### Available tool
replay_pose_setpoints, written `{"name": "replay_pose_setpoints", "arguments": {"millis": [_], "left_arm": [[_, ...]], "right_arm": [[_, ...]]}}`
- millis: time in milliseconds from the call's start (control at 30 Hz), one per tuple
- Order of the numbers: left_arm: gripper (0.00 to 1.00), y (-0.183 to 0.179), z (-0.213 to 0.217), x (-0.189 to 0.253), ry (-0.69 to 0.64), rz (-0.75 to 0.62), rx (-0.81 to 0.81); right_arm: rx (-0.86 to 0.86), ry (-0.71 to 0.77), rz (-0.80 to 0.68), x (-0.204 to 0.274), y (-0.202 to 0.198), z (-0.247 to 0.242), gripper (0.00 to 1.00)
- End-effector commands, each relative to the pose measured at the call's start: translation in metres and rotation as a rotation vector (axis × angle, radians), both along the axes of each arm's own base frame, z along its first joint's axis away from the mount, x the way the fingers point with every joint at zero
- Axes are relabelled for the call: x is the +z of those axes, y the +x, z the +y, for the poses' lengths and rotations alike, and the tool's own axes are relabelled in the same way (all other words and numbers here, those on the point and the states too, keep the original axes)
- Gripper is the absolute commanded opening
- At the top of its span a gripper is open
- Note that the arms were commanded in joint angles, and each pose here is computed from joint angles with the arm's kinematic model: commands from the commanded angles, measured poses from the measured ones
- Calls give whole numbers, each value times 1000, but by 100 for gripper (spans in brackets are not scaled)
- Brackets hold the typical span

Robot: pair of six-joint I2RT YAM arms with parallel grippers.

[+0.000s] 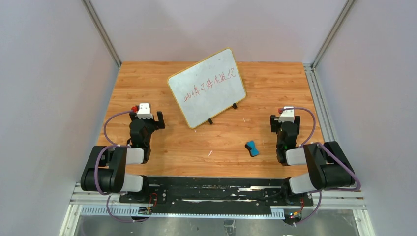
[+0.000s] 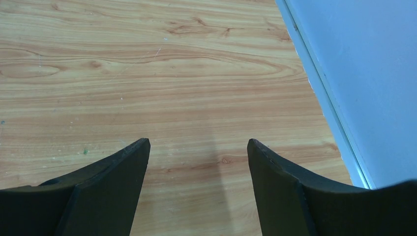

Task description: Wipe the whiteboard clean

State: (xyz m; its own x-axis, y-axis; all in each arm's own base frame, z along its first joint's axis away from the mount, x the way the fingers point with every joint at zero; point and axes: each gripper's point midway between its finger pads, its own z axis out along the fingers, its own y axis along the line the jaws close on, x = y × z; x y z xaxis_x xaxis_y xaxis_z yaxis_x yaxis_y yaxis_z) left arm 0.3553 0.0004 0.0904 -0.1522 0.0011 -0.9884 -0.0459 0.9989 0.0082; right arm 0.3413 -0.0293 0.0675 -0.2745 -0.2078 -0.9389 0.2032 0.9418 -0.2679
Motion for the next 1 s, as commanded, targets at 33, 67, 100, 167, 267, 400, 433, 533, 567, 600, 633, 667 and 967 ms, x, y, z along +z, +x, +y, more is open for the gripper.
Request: {"name": "replay_pose_setpoints", "arguments": {"millis": [33,67,100,167,267,400,433,533,567,600,633,667,967], "left_arm": [[98,6,-1,13,13,-47,-5],[98,6,-1,13,13,-47,-5],[98,6,-1,13,13,-47,-6],[98,6,-1,13,13,-47,-6],[98,5,-1,13,13,-45,-7],[98,6,-1,13,13,-47,-5],[98,6,-1,13,13,-47,-5],[98,6,-1,13,13,-48,-6],[98,6,-1,13,13,-47,-6],[98,6,-1,13,13,-47,-6],[98,6,-1,13,13,-47,-6],[98,6,-1,13,13,-48,-7],[98,6,-1,13,13,-47,-6]], "right_arm": [[-23,21,-32,8,5,-7,74],[-23,21,-32,8,5,-7,74],[-23,21,-32,8,5,-7,75],[-23,21,-32,7,5,-7,75],[-22,21,-31,7,6,-7,74],[-12,31,-23,6,7,-6,75],[-10,32,-22,6,7,-6,75],[-5,37,-22,6,8,-6,74],[-6,37,-21,6,7,-6,75],[-5,37,-22,6,8,-6,75],[-6,37,-20,6,7,-6,74],[-7,37,-22,6,8,-6,75],[9,23,-60,19,6,-3,46]]}}
